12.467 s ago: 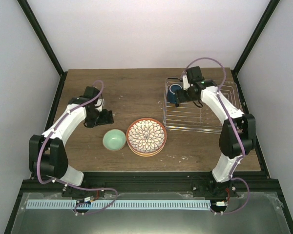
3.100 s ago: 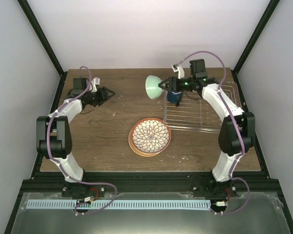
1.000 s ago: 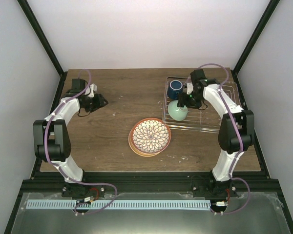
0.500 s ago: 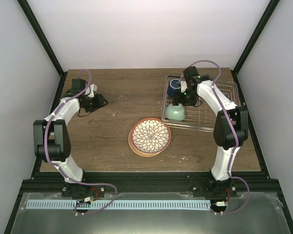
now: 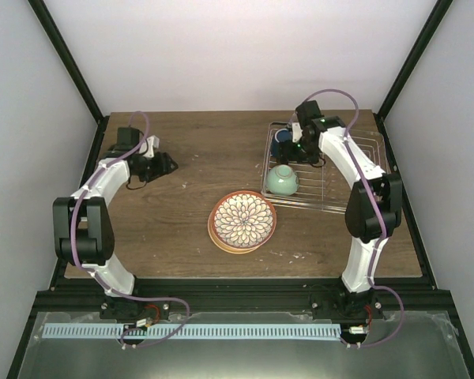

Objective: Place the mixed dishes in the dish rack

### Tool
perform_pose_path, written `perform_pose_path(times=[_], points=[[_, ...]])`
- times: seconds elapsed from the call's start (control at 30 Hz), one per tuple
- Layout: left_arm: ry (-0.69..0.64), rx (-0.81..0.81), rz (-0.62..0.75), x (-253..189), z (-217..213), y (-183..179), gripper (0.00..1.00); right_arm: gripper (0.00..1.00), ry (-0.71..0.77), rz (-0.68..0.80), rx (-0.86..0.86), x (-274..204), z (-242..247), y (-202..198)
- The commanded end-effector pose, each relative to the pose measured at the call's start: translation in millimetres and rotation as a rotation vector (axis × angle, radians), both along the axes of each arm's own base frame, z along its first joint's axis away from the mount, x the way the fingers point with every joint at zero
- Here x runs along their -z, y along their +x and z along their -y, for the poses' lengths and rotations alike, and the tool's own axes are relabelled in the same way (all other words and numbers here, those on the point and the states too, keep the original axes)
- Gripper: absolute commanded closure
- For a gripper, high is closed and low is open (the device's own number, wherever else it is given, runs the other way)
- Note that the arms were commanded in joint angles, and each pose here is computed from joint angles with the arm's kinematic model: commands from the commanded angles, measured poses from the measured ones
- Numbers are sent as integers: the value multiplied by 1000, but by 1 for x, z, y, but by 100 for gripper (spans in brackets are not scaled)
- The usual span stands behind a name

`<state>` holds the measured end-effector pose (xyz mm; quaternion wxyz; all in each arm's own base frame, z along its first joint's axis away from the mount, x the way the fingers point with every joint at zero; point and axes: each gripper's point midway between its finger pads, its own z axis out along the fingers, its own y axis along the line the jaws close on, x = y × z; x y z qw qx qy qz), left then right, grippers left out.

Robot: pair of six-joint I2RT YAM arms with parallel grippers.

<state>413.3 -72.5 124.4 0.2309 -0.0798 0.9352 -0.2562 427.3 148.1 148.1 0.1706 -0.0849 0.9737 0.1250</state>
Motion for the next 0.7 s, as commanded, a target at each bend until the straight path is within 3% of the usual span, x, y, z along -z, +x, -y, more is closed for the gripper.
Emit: perform_pose_path(times=[0.0, 0.13, 0.33, 0.67], points=[[34, 101, 4, -6, 24, -17, 36, 17, 10, 139, 59, -39, 6, 22], [120, 209, -17, -3, 50, -34, 35, 21, 15, 228, 145, -59, 18, 41], [159, 373, -14, -6, 77, -64, 35, 19, -91, 347, 185, -86, 38, 65], [52, 548, -73, 8, 103, -107, 36, 21, -21, 391, 199, -104, 35, 87]])
